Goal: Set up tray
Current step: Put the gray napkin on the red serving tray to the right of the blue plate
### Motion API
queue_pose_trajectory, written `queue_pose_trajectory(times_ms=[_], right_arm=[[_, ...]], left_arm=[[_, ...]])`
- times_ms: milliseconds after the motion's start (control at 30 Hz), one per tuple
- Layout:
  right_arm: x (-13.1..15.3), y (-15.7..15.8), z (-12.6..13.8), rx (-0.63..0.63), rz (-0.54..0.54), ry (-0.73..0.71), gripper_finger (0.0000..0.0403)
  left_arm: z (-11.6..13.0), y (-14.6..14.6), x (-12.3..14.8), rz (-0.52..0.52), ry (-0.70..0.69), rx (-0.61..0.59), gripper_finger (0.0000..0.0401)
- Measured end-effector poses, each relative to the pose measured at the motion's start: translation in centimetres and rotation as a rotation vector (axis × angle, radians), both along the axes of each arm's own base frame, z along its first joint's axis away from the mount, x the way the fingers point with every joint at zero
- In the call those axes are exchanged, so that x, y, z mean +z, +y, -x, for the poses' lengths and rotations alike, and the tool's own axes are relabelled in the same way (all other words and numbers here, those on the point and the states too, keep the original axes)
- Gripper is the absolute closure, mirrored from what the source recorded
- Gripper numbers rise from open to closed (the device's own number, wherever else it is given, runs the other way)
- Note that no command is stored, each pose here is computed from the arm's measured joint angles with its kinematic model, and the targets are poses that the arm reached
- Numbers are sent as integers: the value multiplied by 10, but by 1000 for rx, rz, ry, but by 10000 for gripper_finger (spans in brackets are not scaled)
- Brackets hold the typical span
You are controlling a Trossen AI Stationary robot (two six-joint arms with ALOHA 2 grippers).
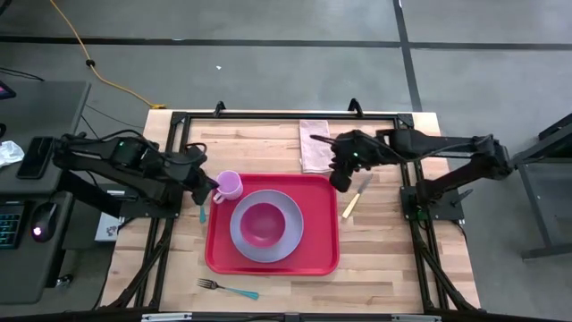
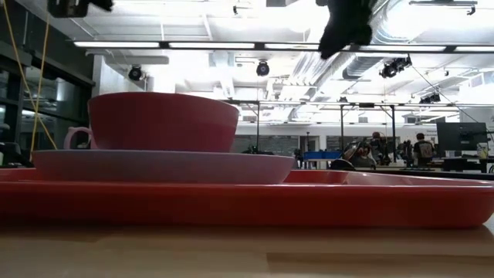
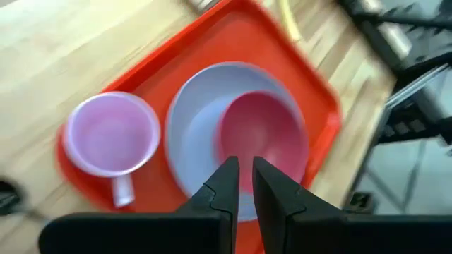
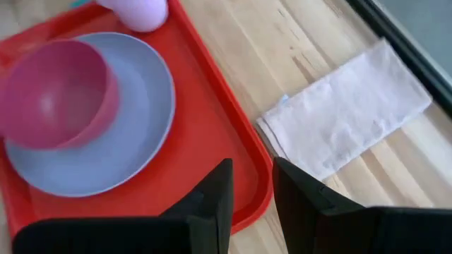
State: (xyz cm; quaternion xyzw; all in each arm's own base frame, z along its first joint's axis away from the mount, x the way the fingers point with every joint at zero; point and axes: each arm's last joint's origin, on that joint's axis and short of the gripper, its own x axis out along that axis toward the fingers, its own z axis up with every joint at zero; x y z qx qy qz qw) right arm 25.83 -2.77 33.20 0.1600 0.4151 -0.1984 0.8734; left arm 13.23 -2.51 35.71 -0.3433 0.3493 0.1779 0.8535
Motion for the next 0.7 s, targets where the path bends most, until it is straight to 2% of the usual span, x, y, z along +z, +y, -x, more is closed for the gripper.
queue_pose_trajectory(times_ms=[133,367,700], right_arm=[[-16,-16,-12,-63,-37,58,325],[-48,-51,-32,-174,-60,155,325],[-84,-111,-40,-331,-154,177,325]], left_arm=[[13,3,2,-22,-3,-17,329],[35,10,6,-60,-38,27,329],[62,18,8,-76,-79,51,329]])
